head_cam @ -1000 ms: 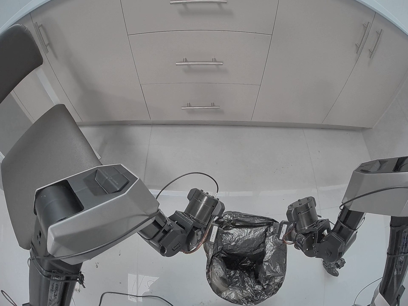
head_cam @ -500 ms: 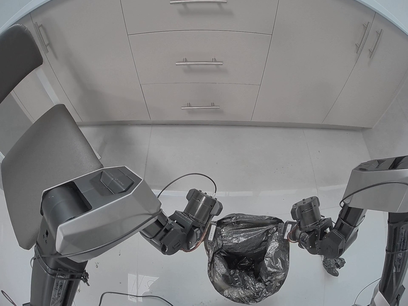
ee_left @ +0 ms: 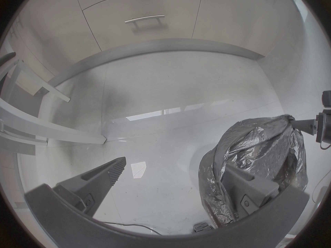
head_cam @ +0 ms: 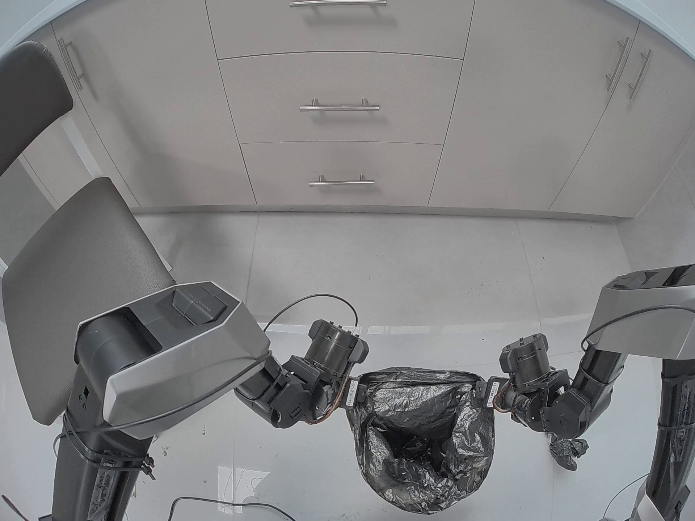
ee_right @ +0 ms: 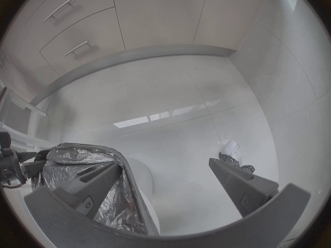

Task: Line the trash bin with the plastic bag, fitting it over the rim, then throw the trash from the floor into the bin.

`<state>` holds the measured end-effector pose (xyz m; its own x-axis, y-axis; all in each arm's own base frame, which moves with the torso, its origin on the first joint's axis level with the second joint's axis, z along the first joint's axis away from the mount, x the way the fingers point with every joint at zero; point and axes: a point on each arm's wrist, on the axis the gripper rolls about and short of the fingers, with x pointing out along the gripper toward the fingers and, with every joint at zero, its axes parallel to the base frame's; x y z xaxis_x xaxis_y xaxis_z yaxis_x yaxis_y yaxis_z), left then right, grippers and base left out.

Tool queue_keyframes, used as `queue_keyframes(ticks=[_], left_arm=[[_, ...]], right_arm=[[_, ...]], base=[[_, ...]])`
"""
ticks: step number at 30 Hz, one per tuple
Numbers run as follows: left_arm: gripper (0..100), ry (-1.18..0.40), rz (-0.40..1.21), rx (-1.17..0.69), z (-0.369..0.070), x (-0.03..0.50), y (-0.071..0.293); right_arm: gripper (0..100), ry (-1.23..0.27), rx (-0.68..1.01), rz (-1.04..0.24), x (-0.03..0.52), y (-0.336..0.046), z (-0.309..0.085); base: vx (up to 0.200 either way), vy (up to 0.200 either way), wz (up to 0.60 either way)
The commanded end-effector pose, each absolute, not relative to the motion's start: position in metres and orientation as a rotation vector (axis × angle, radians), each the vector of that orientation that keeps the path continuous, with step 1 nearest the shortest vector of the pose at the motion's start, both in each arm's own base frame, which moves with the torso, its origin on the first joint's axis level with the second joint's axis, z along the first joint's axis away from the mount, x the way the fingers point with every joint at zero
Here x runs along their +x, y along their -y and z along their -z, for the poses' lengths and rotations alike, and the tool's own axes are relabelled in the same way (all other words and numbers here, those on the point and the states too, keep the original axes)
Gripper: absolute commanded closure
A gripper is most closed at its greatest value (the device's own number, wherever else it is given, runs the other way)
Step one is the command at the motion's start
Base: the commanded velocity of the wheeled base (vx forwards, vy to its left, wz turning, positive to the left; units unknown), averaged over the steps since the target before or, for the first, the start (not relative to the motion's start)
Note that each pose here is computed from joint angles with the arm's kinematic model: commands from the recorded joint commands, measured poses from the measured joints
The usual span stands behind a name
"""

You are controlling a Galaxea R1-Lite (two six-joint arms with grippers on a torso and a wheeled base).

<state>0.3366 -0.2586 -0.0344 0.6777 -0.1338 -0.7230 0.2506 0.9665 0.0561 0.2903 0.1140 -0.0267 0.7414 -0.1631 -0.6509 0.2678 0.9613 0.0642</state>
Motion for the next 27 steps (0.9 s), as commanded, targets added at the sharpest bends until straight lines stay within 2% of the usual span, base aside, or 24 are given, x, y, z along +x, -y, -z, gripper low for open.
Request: queue_keyframes(ticks=[1,13,27], left_arm=[[0,-0.812,0.216,0.164,0.041,0.336,0.259],[0,-0.828,0.215,0.169,0.048,0.331,0.259],[0,-0.854,0.233,0.189,0.051,0.316,0.263]], right_arm=[[0,-0.704,0.159,0.244,0.290,-0.111,0.028],[0,-0.753,0.150,0.250,0.271,-0.101,0.028],[0,-0.845,0.108,0.192,0.225,-0.098,0.028]], base=[[0.000,0.000,0.00],[0.000,0.000,0.00],[0.000,0.000,0.00]])
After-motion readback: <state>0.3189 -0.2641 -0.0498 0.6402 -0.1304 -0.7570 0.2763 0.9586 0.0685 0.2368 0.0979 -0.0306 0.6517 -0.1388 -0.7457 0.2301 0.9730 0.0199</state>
